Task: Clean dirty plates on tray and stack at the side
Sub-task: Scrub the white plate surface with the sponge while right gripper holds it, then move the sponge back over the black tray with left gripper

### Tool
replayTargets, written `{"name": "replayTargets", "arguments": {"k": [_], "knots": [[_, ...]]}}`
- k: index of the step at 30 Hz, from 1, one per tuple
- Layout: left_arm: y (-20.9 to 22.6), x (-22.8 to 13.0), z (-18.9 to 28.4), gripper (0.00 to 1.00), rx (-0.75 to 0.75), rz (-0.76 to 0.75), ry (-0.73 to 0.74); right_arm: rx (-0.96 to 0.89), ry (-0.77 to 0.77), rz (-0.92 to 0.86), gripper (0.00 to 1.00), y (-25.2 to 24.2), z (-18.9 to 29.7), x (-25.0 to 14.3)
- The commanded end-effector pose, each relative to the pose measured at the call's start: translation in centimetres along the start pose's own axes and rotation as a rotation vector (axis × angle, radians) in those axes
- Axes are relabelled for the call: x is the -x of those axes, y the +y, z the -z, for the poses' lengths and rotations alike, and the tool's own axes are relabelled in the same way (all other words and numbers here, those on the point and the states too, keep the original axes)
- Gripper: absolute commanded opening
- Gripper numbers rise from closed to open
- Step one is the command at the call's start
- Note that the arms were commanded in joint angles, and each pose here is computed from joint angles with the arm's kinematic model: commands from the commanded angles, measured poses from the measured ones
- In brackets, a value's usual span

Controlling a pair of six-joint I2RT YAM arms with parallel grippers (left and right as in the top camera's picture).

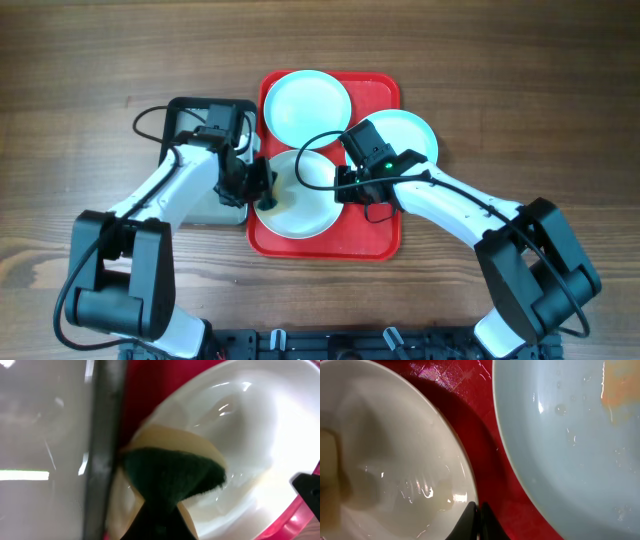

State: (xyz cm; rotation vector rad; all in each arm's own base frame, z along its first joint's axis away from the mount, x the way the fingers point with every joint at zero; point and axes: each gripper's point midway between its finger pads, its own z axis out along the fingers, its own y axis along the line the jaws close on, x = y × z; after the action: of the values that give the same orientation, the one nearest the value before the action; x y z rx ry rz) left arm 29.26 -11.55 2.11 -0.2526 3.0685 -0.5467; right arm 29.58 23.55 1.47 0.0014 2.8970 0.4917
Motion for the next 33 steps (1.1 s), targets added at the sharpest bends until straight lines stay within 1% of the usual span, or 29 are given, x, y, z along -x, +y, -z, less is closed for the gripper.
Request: {"name": "replayTargets", "arguments": {"k": [1,10,13,15,18,22,23,25,26,30,33], "knots": [[-0.7,-0.7,-1.0,0.04,0.007,-0.053,-0.01,0.006,-0.011,0.006,0.04,0.2,0.5,0.2],[-5.2,-1.3,-2.2,0.04,-0.045,-0.129,-0.042,0.005,-0.01,0.006,0.04,0.2,0.5,0.1],[-6.9,-1.8,-2.6,0.04,-0.063,-0.181,-0.051,0.005,-0.01,0.005,0.04,0.2,0.5,0.1],[-7.7,-1.5,-2.6,0.04,-0.081,-0.202,-0.073,0.005,-0.01,0.006,0.04,0.2,0.5,0.1],[-9.5,-0.3,-0.7,0.04,-0.15,-0.222,-0.128,0.005,-0.011,0.005,0.04,0.2,0.5,0.1],[-11.4,2.8,5.5,0.04,-0.228,-0.232,-0.302,0.005,-0.011,0.005,0.04,0.2,0.5,0.1],[-11.3,3.4,7.0,0.04,-0.235,-0.226,-0.346,0.005,-0.011,0.006,0.07,0.2,0.5,0.2],[-9.9,5.0,10.5,0.04,-0.222,-0.19,-0.463,0.005,-0.01,0.005,0.2,0.2,0.5,0.1],[-8.9,5.7,12.0,0.04,-0.209,-0.163,-0.514,0.004,-0.009,0.005,0.24,0.2,0.5,0.1],[-3.7,7.6,16.4,0.04,-0.128,-0.029,-0.654,0.002,-0.014,0.001,0.24,-0.2,0.1,-0.1],[0.6,8.4,17.9,0.04,-0.075,0.087,-0.687,0.008,-0.021,-0.021,0.24,-0.3,-0.2,-0.2]]}}
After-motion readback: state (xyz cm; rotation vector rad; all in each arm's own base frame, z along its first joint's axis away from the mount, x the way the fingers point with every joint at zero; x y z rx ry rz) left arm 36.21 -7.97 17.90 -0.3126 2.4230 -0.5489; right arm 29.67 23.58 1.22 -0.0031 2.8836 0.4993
